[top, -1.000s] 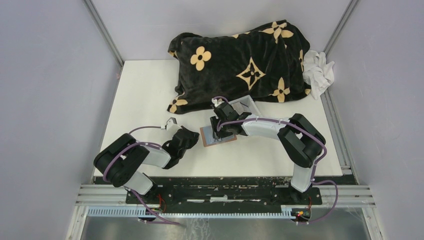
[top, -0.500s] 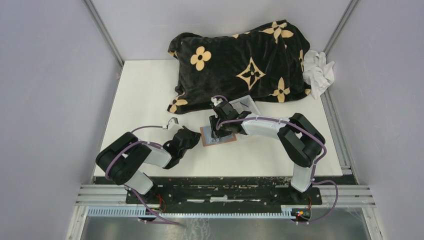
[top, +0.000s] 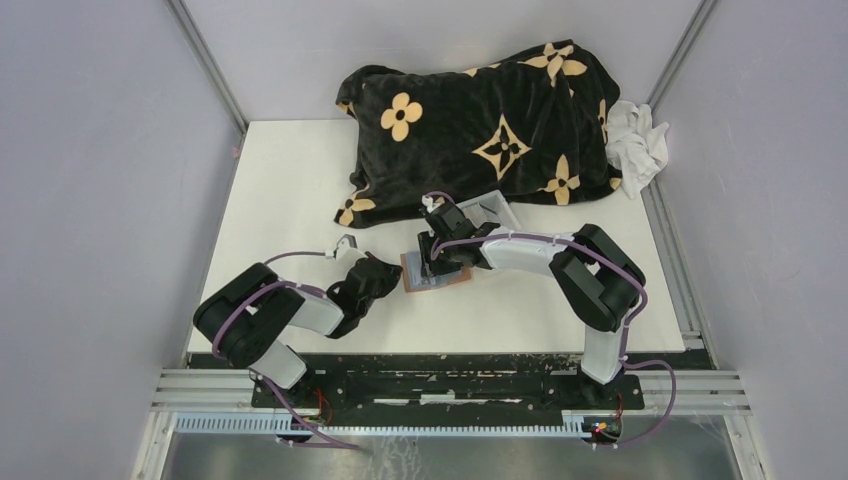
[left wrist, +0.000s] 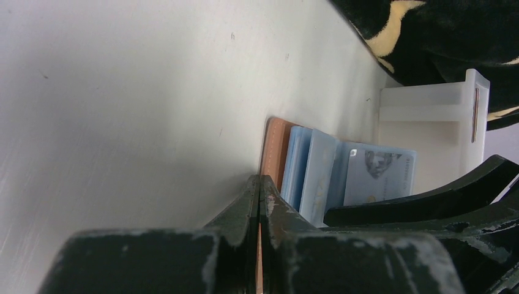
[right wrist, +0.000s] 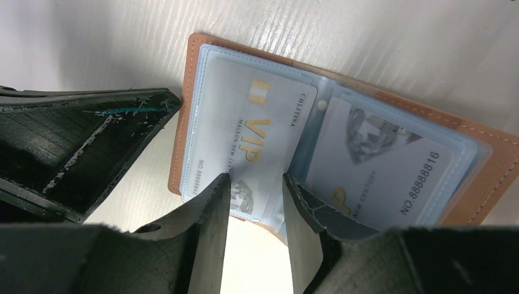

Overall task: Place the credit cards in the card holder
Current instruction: Insert the credit card into the card holder.

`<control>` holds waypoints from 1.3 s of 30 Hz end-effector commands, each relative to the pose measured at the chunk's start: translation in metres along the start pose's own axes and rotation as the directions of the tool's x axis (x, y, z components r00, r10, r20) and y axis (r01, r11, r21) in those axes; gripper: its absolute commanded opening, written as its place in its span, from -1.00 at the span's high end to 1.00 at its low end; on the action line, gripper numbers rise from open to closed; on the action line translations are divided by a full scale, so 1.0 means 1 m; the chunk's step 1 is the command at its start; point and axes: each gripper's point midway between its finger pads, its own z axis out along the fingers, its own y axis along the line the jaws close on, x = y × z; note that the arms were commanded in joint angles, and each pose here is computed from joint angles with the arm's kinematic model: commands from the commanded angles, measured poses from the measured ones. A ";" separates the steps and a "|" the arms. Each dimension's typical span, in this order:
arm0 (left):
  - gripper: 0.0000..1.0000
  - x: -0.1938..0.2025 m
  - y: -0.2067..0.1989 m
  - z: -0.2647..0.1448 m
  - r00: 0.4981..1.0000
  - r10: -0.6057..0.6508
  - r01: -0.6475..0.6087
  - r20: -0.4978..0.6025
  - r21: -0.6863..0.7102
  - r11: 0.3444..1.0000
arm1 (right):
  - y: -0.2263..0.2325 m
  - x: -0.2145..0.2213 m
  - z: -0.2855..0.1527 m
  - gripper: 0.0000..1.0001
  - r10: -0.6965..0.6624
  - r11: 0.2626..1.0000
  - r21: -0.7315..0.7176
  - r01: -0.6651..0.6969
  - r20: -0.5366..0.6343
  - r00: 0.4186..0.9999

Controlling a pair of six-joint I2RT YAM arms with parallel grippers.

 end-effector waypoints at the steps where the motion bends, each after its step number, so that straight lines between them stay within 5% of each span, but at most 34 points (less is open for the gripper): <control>1: 0.94 0.012 0.021 -0.007 0.999 0.024 -0.026 -0.041 -0.050 0.998 | 0.032 -0.022 0.000 0.15 0.001 0.995 -0.097 0.005 0.060 0.998; 13: 0.92 -0.016 0.037 -0.029 0.998 0.016 -0.009 0.068 -0.109 0.994 | 0.064 -0.021 0.011 0.15 -0.028 0.989 -0.146 0.034 0.047 0.998; 26: 0.59 -0.060 0.055 -0.071 0.966 -0.047 0.080 0.254 -0.123 0.989 | 0.106 -0.018 0.021 0.15 -0.077 0.975 -0.203 0.084 0.041 0.996; 39: 0.52 -0.070 0.065 -0.086 0.955 -0.053 0.101 0.291 -0.151 0.983 | 0.112 -0.044 -0.007 0.01 -0.176 0.970 -0.146 0.193 0.121 0.977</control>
